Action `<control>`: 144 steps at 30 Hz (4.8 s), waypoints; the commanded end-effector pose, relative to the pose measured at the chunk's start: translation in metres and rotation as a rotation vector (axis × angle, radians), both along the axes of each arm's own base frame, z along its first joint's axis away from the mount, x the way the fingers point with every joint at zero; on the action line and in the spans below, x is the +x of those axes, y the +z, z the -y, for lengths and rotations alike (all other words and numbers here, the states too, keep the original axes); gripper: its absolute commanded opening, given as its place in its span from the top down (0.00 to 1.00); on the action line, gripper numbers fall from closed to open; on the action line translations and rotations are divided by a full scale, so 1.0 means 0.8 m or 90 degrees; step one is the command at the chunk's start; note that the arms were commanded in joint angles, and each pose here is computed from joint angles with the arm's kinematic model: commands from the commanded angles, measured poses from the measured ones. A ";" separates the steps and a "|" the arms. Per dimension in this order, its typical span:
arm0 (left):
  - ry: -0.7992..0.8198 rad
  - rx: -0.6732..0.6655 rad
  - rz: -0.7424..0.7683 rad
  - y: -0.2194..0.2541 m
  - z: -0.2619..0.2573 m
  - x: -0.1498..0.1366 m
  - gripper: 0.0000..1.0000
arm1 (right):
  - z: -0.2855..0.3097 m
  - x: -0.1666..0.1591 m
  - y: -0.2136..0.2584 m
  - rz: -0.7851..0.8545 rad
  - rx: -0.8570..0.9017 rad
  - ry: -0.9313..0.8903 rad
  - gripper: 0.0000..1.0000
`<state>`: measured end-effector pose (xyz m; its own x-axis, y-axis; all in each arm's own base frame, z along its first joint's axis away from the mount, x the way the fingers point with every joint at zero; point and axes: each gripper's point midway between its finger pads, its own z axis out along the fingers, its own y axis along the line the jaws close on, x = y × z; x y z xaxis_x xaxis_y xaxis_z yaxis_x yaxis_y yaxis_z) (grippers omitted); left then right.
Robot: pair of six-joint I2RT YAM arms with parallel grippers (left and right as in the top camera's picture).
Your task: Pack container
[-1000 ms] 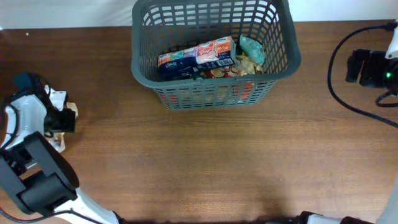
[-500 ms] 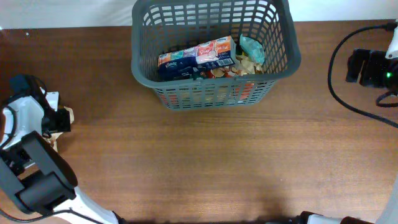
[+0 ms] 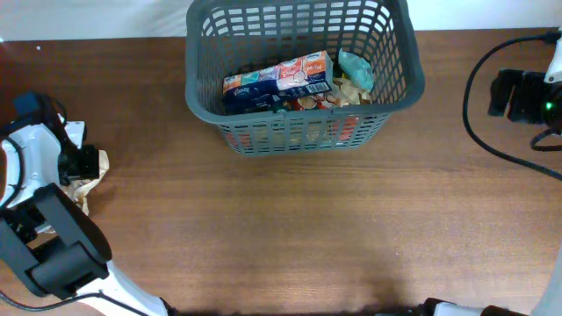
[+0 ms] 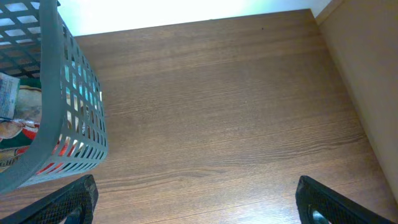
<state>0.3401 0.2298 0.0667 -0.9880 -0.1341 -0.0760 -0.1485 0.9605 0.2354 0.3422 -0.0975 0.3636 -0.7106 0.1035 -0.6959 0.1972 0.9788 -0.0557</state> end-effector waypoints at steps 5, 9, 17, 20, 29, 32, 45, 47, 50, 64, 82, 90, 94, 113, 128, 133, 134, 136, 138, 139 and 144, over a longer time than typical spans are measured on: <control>0.010 0.032 -0.020 0.003 -0.020 -0.009 0.35 | 0.004 0.000 0.001 0.002 0.002 -0.012 0.01; 0.032 0.029 -0.024 0.002 -0.033 -0.021 0.35 | 0.004 0.000 0.001 0.002 0.002 -0.012 0.01; 0.063 -0.063 0.010 -0.031 -0.035 -0.026 0.34 | 0.004 0.000 0.001 0.002 0.002 -0.012 0.01; 0.061 -0.098 -0.003 -0.054 -0.026 -0.025 0.35 | 0.004 0.000 0.001 0.002 0.002 -0.012 0.01; 0.064 -0.125 -0.046 -0.102 -0.022 -0.031 0.41 | 0.004 0.000 0.001 0.002 0.002 -0.012 0.01; 0.061 -0.122 -0.042 -0.101 -0.022 -0.028 0.91 | 0.004 0.000 0.001 0.002 0.002 -0.012 0.01; -0.010 -0.122 0.108 0.072 -0.012 0.081 0.98 | 0.004 0.000 0.001 0.002 0.002 -0.012 0.01; -0.039 -0.088 0.168 0.134 -0.007 0.109 0.99 | 0.004 0.000 0.001 0.002 0.002 -0.012 0.01; -0.093 -0.027 0.279 0.240 0.017 0.144 0.98 | 0.004 0.000 0.001 0.002 0.002 -0.012 0.01; -0.721 0.158 0.597 0.501 0.364 0.161 0.99 | 0.004 0.000 0.001 0.002 0.002 -0.012 0.01; -0.997 0.015 0.296 0.204 0.553 0.236 0.82 | 0.004 0.000 0.001 0.002 0.002 -0.012 0.01; -0.926 -0.019 0.312 0.205 0.559 0.239 0.18 | 0.004 0.000 0.001 0.002 0.002 -0.012 0.01; -0.845 -0.028 0.396 0.277 0.551 0.231 0.04 | 0.004 0.000 0.001 0.002 0.002 -0.012 0.01; -0.343 0.167 0.419 0.455 0.231 0.091 0.01 | 0.004 0.000 0.001 0.002 0.002 -0.012 0.01; -0.306 0.171 0.397 0.448 0.199 0.081 0.01 | 0.004 0.000 0.001 0.002 0.002 -0.012 0.01; -0.306 0.171 0.397 0.448 0.199 0.081 0.01 | 0.005 0.002 -0.002 -0.002 0.003 -0.012 0.01; -0.306 0.171 0.397 0.448 0.199 0.081 0.01 | 0.003 0.002 -0.001 0.000 0.002 -0.009 0.01; -0.306 0.171 0.397 0.448 0.199 0.081 0.01 | -0.008 0.000 0.002 0.005 0.001 0.005 0.01; -0.306 0.171 0.397 0.448 0.199 0.081 0.01 | -0.027 -0.007 0.004 0.009 0.000 0.030 0.01; -0.306 0.171 0.397 0.448 0.199 0.081 0.01 | -0.038 -0.011 0.004 0.011 0.000 0.044 0.01; -0.306 0.171 0.397 0.448 0.199 0.081 0.01 | -0.093 -0.068 -0.025 -0.005 0.003 0.119 0.01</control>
<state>0.4092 0.0690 0.4215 -0.7001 0.4089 -0.5854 0.1040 0.8695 0.4829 0.3201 -0.0401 0.3432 -0.7426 -0.0028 -0.6698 0.0456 0.9975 -0.0548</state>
